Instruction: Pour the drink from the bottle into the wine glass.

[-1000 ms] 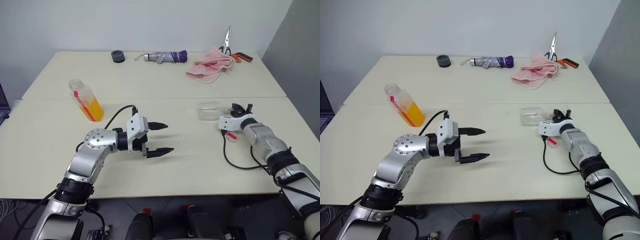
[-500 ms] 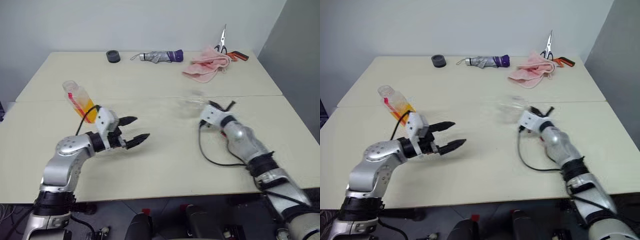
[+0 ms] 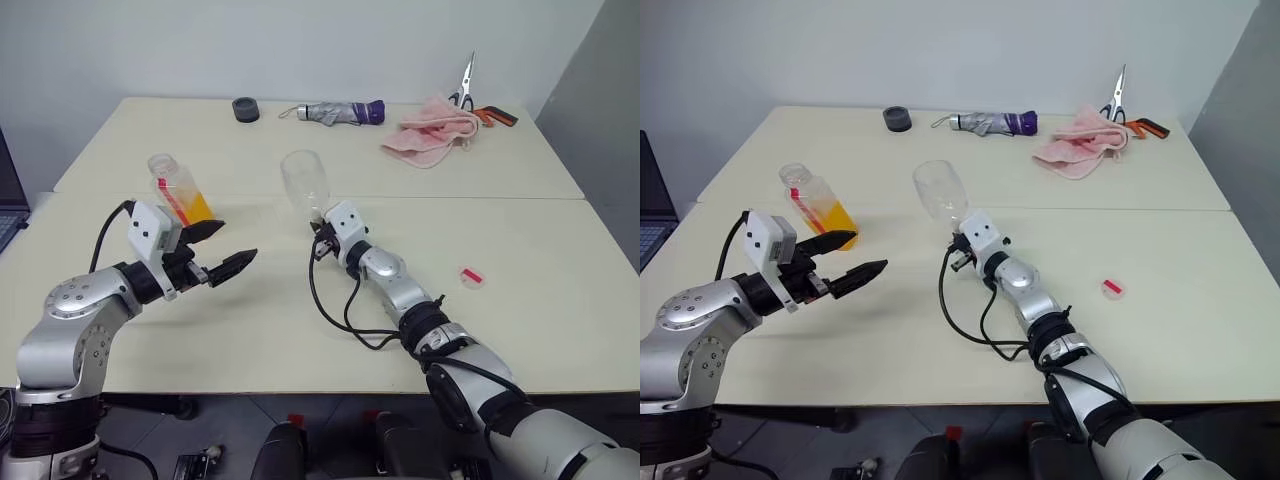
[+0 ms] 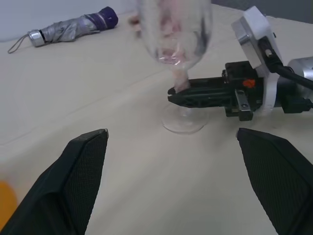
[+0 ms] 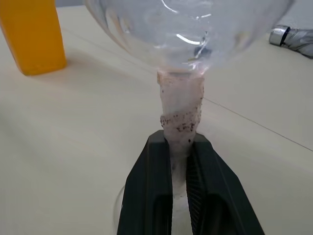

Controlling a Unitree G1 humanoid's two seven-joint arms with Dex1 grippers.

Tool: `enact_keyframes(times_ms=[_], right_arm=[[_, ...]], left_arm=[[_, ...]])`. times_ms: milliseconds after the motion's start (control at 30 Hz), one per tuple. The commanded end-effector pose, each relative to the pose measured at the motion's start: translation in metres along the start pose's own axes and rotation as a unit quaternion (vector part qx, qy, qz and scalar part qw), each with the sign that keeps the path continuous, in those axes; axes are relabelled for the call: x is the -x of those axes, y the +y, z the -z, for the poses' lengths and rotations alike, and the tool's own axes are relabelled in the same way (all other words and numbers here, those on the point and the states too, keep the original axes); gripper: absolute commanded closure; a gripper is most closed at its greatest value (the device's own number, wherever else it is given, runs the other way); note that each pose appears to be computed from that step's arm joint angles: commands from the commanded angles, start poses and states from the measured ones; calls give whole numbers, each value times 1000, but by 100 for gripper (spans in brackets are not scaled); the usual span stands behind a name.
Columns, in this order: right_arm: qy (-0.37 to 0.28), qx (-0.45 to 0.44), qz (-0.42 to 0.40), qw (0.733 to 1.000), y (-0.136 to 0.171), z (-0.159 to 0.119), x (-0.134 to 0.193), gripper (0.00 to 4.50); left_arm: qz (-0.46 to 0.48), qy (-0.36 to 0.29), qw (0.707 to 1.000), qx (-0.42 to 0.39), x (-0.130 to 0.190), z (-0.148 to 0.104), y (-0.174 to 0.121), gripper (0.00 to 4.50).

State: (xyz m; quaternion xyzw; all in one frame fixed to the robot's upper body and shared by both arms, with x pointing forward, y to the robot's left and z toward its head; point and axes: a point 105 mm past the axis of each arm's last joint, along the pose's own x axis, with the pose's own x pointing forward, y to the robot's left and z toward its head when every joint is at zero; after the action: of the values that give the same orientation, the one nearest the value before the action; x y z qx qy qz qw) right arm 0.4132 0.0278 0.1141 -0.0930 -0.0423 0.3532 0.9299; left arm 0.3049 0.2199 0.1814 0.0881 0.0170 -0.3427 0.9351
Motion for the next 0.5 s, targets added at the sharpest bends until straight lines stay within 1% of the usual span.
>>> enact_keyframes(times_ms=[33, 133, 300, 500], right_arm=[[10, -10, 0, 1000, -2, 15, 7, 440], [19, -13, -7, 1000, 0, 24, 12, 440], [24, -12, -22, 999, 5, 32, 17, 440], [18, -26, -24, 999, 6, 29, 15, 440]], left_arm=[[-5, -25, 999, -25, 5, -22, 0, 0], [-4, -27, 999, -27, 5, -26, 0, 0], [-1, -32, 999, -32, 4, -34, 3, 0], [15, -38, 998, -52, 1, -44, 2, 0]])
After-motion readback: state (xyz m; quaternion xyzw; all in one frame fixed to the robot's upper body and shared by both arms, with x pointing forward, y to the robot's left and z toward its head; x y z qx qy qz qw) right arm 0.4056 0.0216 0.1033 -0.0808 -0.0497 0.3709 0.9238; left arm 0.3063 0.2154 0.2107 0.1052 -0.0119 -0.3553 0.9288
